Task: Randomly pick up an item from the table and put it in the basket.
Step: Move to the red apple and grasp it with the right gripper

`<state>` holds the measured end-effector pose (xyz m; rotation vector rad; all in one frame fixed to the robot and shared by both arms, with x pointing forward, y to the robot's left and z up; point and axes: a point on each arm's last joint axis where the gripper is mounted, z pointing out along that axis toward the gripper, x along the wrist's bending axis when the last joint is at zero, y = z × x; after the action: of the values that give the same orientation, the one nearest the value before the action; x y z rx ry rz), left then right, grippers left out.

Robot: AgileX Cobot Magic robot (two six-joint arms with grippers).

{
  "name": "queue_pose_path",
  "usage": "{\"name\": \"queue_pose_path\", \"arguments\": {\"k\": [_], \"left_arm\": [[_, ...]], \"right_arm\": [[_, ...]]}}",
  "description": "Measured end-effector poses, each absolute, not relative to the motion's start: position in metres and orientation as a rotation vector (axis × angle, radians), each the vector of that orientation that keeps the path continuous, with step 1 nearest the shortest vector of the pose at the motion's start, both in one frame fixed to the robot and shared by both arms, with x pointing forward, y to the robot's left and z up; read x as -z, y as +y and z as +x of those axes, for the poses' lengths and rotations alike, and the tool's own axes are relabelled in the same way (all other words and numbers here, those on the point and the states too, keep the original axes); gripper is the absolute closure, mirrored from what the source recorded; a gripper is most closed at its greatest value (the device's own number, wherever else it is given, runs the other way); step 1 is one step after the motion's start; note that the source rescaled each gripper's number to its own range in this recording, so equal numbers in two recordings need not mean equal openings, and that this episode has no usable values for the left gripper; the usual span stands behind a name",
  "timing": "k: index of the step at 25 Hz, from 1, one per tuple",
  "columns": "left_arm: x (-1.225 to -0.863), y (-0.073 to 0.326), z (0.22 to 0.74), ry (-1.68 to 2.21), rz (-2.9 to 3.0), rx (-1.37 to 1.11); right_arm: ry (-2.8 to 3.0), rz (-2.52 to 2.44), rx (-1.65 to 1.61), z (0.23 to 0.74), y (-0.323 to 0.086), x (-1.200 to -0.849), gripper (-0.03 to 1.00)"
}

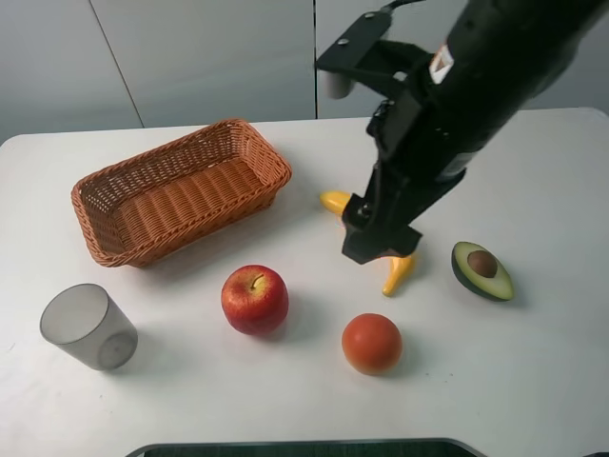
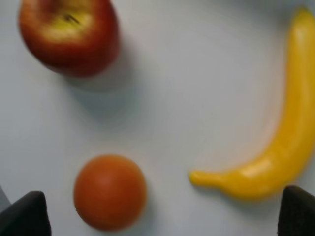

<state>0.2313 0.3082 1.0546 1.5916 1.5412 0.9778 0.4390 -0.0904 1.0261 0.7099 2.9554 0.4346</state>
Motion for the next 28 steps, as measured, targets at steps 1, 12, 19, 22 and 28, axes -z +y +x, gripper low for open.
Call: {"name": "queue_pose_path", "arguments": {"k": [1, 12, 19, 22, 28], "left_arm": [[-1.055, 0.308, 0.231, 1.541, 1.592, -0.978], [-1.055, 0.308, 0.231, 1.539, 1.595, -0.98], [-1.055, 0.308, 0.231, 1.537, 1.597, -0.981], [-1.055, 0.308, 0.231, 1.537, 1.597, -0.981], [-1.055, 0.308, 0.231, 1.54, 1.594, -0.979]], "right_arm": [[2.979, 0.665, -0.427, 0.441, -0.081, -1.022, -0.03], [3.113, 0.41, -0.329, 0.445, -0.007, -0.983, -0.03], [3.14, 0.384, -0.287, 0.451, 0.015, -0.957, -0.03], [3.158, 0.394, -0.255, 0.452, 0.017, -0.946, -0.03], [3.149, 0.407, -0.299, 0.452, 0.022, -0.94, -0.03]]}}
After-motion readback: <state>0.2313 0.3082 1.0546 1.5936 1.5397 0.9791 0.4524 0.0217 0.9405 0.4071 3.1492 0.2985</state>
